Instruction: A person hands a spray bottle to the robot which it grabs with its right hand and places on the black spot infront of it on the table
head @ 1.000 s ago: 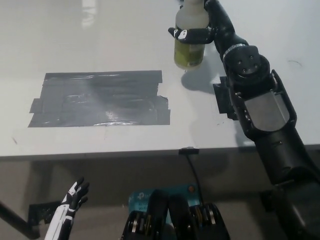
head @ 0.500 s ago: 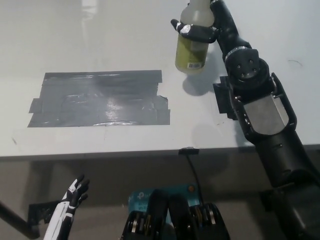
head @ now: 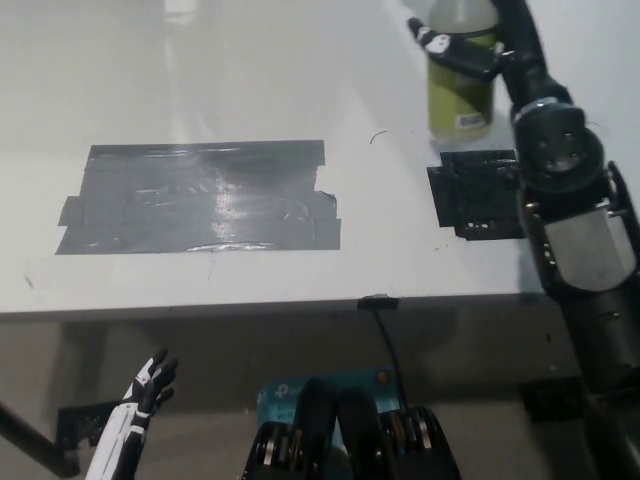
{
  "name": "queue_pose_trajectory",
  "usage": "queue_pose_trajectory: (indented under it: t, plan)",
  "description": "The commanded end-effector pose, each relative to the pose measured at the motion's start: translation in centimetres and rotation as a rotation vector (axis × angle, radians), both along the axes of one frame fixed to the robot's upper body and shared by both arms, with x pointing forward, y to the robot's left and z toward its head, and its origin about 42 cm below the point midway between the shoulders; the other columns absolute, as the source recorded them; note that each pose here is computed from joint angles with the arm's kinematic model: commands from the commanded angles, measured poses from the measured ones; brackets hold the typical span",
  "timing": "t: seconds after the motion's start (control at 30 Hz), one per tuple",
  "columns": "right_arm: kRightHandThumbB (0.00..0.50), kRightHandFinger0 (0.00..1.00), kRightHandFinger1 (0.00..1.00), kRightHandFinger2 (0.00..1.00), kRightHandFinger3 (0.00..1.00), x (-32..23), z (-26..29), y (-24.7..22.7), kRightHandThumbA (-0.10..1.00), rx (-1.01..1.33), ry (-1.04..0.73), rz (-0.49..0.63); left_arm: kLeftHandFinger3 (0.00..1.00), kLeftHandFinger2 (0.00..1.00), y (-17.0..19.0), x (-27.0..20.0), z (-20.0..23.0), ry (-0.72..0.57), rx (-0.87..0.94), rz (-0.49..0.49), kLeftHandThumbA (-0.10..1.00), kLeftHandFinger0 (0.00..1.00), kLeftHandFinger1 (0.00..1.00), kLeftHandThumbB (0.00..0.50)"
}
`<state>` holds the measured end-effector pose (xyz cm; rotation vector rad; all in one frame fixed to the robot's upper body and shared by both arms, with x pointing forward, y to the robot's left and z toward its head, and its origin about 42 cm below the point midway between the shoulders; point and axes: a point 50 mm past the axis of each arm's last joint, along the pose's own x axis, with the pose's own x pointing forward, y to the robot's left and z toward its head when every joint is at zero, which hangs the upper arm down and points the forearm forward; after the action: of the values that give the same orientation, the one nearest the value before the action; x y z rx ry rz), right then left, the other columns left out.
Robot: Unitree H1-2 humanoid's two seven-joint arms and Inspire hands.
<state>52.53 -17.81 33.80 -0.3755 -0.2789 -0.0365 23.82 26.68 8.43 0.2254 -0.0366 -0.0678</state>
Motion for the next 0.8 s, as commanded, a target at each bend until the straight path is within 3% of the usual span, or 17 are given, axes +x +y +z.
queue_pose_trajectory:
  t: [0.0, 0.23, 0.3, 0.43, 0.77]
  plan:
    - [0.145, 0.0, 0.41, 0.78, 0.81, -0.3, 4.1, -1.2, -0.1, 0.058, -0.193, -0.063, 1.0, 1.0, 0.2, -0.3, 0.7, -0.032, 0.007, -0.018, 1.0, 1.0, 1.0, 0.303]
    - [0.158, 0.03, 0.43, 0.8, 0.81, 0.3, 1.6, -2.3, -0.1, 0.097, -0.165, -0.115, 1.0, 1.0, 0.1, -0.3, 0.5, -0.049, -0.004, -0.019, 1.0, 1.0, 1.0, 0.286]
    - [0.132, 0.03, 0.45, 0.83, 0.86, 0.4, 0.6, -2.0, -0.1, 0.089, -0.166, -0.138, 1.0, 1.0, 0.1, -0.3, 0.6, -0.052, -0.008, -0.017, 1.0, 1.0, 1.0, 0.28]
    - [0.131, 0.02, 0.44, 0.84, 0.87, 0.5, -0.5, -1.6, -0.1, 0.108, -0.168, -0.156, 1.0, 1.0, 0.1, -0.4, 0.7, -0.052, -0.008, -0.013, 1.0, 1.0, 1.0, 0.279]
    - [0.072, 0.0, 0.33, 0.79, 0.84, 0.9, -2.3, 0.7, -0.1, 0.123, -0.321, -0.293, 1.0, 1.0, 0.0, -0.4, 0.5, -0.059, -0.011, -0.022, 1.0, 1.0, 1.0, 0.266]
